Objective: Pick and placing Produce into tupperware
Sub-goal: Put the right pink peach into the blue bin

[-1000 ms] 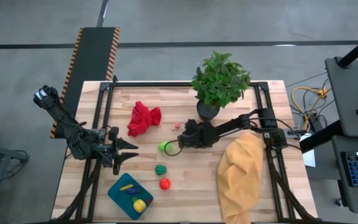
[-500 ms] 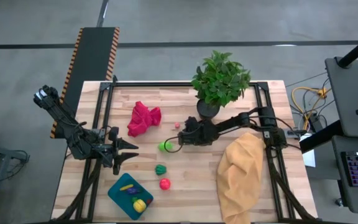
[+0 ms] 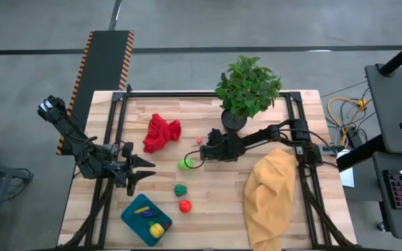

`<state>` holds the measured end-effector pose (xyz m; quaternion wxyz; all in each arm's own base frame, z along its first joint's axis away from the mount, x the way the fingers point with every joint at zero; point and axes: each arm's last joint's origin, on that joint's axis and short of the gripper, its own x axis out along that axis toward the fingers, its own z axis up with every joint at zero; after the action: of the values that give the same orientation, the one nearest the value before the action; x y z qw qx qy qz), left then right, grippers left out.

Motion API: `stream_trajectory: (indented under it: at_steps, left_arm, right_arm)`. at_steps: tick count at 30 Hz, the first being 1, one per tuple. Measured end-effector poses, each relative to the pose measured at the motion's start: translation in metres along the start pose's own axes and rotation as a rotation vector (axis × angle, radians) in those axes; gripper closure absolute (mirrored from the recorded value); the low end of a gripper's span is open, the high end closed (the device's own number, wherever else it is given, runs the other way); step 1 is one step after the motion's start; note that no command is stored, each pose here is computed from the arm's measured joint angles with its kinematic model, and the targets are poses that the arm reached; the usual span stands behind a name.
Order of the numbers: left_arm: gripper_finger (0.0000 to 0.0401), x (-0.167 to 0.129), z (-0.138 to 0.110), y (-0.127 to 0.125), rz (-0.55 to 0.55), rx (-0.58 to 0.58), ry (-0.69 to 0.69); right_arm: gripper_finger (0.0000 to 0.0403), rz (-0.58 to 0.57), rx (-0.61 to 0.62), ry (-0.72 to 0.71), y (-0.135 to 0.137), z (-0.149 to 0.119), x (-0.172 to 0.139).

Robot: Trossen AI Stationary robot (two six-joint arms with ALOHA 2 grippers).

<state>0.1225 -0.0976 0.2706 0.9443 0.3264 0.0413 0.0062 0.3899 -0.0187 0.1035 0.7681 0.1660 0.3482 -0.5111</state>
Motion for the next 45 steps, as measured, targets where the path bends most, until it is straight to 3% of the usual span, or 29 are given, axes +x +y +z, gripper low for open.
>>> stream_trajectory:
  at_steps: [8,14,32,38,45]
  left_arm:
    - [0.0292,0.000,0.000,0.000,0.000,0.000,0.000]
    - [0.0292,0.000,0.000,0.000,-0.001,0.000,0.000]
    - [0.0292,0.000,0.000,0.000,0.000,0.000,0.000]
    - [0.0292,0.000,0.000,0.000,0.000,0.000,0.000]
    - [0.0292,0.000,0.001,0.000,0.001,-0.003,-0.002]
  right_arm:
    - [0.0299,0.001,-0.011,0.002,0.000,0.000,0.000]
    - [0.0326,0.006,-0.028,0.006,0.001,-0.001,-0.001]
    - [0.0330,0.100,-0.118,0.003,0.024,-0.027,-0.038]
    - [0.0331,0.058,-0.163,0.040,0.021,-0.046,-0.068]
    - [0.0331,0.156,-0.202,-0.005,0.024,-0.056,-0.114]
